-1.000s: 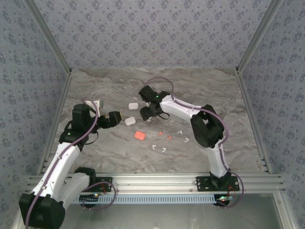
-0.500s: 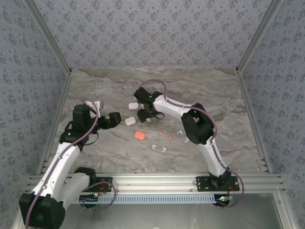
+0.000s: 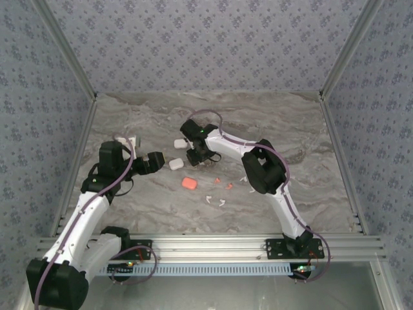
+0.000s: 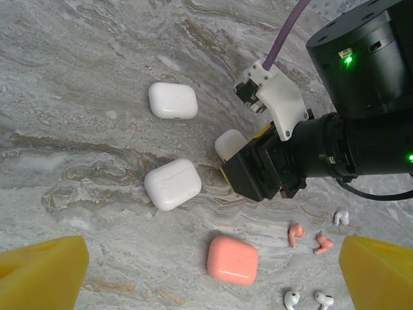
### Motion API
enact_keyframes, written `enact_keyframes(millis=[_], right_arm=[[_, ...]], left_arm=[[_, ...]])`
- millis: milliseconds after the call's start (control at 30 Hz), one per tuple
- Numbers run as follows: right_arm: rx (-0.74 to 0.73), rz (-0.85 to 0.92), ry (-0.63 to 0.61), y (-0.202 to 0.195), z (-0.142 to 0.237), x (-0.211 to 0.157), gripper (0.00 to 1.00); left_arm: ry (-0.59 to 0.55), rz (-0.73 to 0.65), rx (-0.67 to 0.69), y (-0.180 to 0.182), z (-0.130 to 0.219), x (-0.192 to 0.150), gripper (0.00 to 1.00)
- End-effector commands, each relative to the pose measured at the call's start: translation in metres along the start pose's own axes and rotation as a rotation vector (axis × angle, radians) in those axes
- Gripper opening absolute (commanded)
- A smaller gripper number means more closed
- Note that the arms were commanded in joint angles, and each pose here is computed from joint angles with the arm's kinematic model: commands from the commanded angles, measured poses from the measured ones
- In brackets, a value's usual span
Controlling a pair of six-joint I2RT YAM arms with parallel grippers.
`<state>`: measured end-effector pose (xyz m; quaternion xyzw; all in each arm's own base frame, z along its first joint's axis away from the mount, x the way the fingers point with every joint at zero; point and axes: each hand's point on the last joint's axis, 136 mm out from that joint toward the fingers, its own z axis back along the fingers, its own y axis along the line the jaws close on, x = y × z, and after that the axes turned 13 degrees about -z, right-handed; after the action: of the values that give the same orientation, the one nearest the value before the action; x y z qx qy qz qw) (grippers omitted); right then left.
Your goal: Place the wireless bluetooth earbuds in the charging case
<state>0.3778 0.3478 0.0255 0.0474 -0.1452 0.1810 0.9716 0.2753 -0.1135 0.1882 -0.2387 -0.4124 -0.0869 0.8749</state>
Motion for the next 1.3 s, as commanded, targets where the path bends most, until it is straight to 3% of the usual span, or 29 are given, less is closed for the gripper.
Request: enact_keyframes(millis=[0,133,333,567,767,1000,1267], right_arm=[[0.004,0.014,0.042,0.002,-0.007,-0.007,0.5],[0.001,0.029,0.027,0.0,0.003,-0.006,0.42],[0.029,0.068,-0.12,-0.008,0.052,0.003,0.39],[0.041,0.209,-0.333,-0.019,0.128,-0.009,0.39],[0.003,0.431,-0.503,-0.015,0.184,-0.033,0.39],[-0.023,0.604,-0.651,-0.009,0.226,-0.057,0.39],[-0.009,0.661,-0.709,-0.007,0.255,-0.067,0.39]], left_arm=[[-0.02,-0.016,0.009,0.0,0.003,0.008,0.99],[-0.02,-0.008,0.005,-0.001,0.003,0.008,0.99],[-0.042,0.011,-0.069,-0.015,0.005,0.019,0.99],[-0.038,0.006,-0.307,-0.056,0.005,0.037,0.96],[-0.036,-0.003,-0.476,-0.082,0.008,0.049,0.91],[-0.039,-0.03,-0.659,-0.116,0.012,0.052,0.88],[-0.006,-0.107,-0.79,-0.158,0.012,0.041,0.87]])
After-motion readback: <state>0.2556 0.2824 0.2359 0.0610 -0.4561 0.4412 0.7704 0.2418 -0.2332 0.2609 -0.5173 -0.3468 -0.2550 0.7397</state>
